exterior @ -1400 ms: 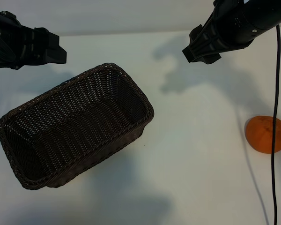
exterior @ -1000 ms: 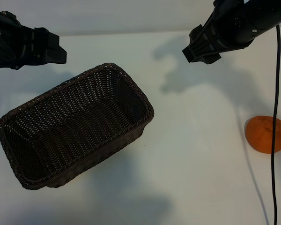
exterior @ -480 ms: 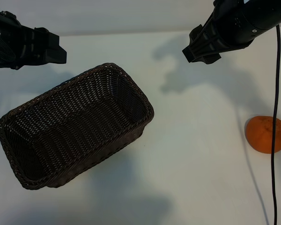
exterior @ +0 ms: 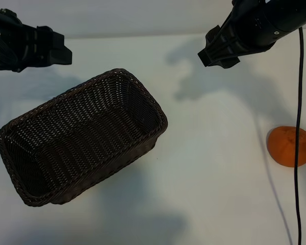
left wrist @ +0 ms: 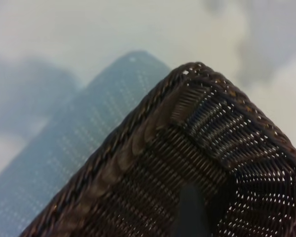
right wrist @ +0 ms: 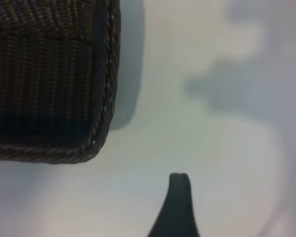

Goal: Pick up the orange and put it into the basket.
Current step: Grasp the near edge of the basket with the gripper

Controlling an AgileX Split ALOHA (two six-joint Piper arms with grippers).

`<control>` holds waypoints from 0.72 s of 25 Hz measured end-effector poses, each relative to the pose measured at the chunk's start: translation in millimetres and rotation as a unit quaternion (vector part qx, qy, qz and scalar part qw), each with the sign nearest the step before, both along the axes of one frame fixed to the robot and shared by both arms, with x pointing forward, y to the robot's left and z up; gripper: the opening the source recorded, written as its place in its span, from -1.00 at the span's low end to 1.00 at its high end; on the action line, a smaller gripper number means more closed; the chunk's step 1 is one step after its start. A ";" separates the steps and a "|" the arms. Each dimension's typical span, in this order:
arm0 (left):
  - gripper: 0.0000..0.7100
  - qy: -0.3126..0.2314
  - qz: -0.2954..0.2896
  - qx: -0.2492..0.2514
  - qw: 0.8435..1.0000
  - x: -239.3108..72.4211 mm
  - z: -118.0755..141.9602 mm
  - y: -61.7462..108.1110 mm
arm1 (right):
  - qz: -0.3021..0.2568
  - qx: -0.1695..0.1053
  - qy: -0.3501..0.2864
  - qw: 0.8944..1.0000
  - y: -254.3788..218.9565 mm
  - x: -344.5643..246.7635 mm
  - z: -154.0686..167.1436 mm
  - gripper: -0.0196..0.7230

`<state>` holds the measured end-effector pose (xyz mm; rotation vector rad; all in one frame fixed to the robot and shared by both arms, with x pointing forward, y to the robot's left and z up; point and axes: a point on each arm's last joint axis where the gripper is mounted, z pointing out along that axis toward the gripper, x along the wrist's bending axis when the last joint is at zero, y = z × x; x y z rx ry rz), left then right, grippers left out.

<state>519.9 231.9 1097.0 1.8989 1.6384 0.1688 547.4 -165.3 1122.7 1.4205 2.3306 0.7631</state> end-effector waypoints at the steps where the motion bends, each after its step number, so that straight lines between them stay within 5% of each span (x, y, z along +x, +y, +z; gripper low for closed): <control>1: 0.66 0.001 0.000 0.000 1.000 -0.1 -0.1 0.0 | 0.000 0.000 -0.001 1.000 0.0 0.1 0.1 0.66; 10: 0.66 0.071 0.060 0.045 0.995 -24.8 0.7 14.5 | 0.000 0.005 -0.001 1.000 0.8 0.2 0.4 0.66; 18: 0.66 0.055 0.199 0.067 0.976 -100.1 11.6 43.2 | 0.000 0.010 -0.002 1.000 1.5 0.4 0.8 0.66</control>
